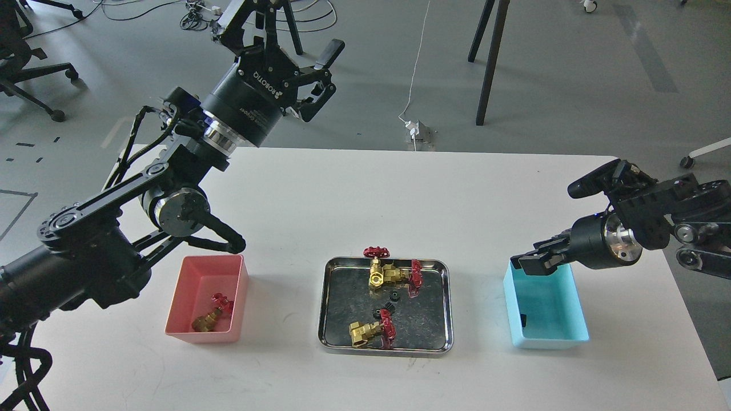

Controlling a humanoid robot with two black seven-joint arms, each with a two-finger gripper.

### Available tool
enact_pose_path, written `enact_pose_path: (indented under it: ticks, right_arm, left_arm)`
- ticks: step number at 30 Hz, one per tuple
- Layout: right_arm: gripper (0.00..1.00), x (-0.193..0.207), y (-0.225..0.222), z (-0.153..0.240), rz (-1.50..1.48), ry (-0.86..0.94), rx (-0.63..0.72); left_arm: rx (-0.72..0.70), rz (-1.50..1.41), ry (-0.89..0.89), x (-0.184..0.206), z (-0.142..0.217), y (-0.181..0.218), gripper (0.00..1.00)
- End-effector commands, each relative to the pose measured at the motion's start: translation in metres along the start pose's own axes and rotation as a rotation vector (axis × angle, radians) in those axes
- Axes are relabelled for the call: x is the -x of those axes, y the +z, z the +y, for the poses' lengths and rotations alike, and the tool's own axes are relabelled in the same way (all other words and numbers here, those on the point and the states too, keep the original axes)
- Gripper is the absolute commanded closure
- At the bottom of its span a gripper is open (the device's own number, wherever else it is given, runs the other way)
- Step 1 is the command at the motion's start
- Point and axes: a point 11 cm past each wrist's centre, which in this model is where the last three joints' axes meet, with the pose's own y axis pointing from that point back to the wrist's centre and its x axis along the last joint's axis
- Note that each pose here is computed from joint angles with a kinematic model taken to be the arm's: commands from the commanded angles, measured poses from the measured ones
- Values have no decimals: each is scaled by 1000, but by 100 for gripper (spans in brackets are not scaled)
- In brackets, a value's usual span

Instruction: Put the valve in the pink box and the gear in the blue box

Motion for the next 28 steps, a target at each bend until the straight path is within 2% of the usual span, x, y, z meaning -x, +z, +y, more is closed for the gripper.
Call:
enact_pose_path:
  ticks: [1, 4, 6, 9, 13, 17, 20, 23, 28]
  right_arm:
    - [0, -20, 11, 21, -155, 105, -13]
    - [0, -56, 9, 39, -243, 248, -65]
    - [0, -87, 6, 51, -381, 370, -153]
    - [0, -138, -10, 69, -726, 575, -437]
    - [0, -183, -12, 88, -1093, 738, -790]
    - [0, -194, 0, 94, -1256, 821, -1192]
    - [0, -186, 31, 74, -1391, 940, -1223]
    - [0, -181, 26, 46, -1457, 923, -1233]
    - [0, -175, 28, 43, -1485, 936, -1259]
  left_arm:
    - [5, -34, -24, -13, -4, 15, 6]
    - [16, -63, -33, -29, -10, 32, 6]
    - [18, -81, -16, -42, -12, 37, 6]
    - [19, -85, 0, -58, -14, 39, 6]
    - [17, -58, -20, -69, -15, 37, 6]
    - [44, -2, 90, -95, -9, 29, 4]
    - [60, 50, 139, -103, -4, 21, 2]
    - [62, 80, 159, -105, 3, 13, 2]
    - [94, 99, 151, -101, -3, 17, 1]
